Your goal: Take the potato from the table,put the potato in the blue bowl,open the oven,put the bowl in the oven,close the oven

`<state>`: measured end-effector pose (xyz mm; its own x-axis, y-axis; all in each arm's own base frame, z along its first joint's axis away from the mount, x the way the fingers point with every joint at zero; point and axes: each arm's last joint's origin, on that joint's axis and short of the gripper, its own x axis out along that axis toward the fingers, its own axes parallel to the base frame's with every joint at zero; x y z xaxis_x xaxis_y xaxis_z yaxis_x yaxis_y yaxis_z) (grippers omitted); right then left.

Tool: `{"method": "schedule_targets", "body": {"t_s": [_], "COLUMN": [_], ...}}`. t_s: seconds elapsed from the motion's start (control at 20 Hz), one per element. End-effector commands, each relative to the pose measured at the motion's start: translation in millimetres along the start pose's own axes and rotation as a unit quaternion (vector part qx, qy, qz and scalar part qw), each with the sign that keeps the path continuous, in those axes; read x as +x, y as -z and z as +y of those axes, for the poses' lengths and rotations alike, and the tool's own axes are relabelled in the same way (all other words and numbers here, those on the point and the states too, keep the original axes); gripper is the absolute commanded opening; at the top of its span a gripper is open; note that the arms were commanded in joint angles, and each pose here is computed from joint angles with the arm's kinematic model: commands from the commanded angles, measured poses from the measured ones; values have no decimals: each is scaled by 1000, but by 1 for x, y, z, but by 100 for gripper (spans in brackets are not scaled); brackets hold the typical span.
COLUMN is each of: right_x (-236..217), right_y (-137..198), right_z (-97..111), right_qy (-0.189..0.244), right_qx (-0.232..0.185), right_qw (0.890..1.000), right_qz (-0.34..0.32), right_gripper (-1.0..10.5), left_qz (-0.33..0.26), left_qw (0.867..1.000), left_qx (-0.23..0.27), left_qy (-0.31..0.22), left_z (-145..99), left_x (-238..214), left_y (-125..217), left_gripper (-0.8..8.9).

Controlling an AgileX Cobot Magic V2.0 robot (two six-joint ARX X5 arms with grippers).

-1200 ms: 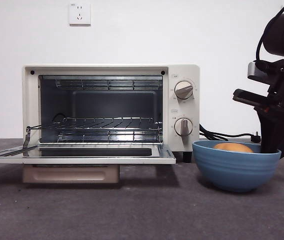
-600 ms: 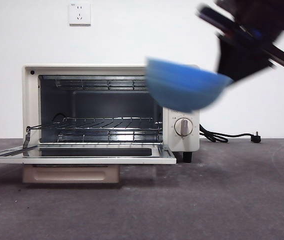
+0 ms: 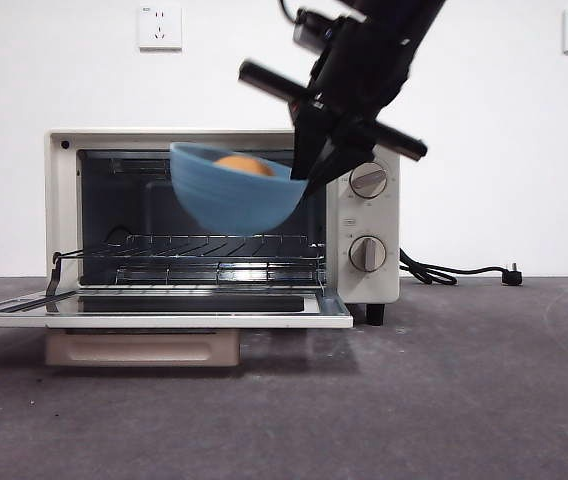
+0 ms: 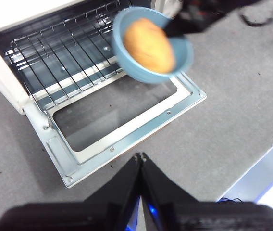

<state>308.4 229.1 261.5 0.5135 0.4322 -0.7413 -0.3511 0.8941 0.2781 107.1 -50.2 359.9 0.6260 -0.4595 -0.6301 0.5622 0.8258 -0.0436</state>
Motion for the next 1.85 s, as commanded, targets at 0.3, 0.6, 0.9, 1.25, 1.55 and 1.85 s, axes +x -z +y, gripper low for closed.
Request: {"method": "schedule_targets", "body": {"t_s": [0.3,0.6,0.9,1.25,1.55,1.85], "right_x": [25,29,36,36,20,-18], "right_y": [-19,-23,-20,-21,-25,-27], "right_z": [4,-10,-15,-15,-11,-7], "right_qy": [19,52,65,66,58,40], "right_qx": [22,37,39,45,44,42], "right_qw": [999,997,997,996,996,997], "right_qz": [-32,-46,-34,-36,-50,-41], "right_gripper": [-19,-19,-16,141,141,141], "left_qz": [7,11,13,17,17,13], "left_qw": [1000,1000,1000,1000,1000,1000], "left_qx": [4,4,4,3,3,4], "left_qy": [2,3,4,4,4,2], "left_z": [0,0,0,0,0,0], "left_x": [0,0,0,0,0,0], "left_y": [2,3,3,4,4,3], "left_gripper": [-8,-8,-8,-8,-8,-8]}}
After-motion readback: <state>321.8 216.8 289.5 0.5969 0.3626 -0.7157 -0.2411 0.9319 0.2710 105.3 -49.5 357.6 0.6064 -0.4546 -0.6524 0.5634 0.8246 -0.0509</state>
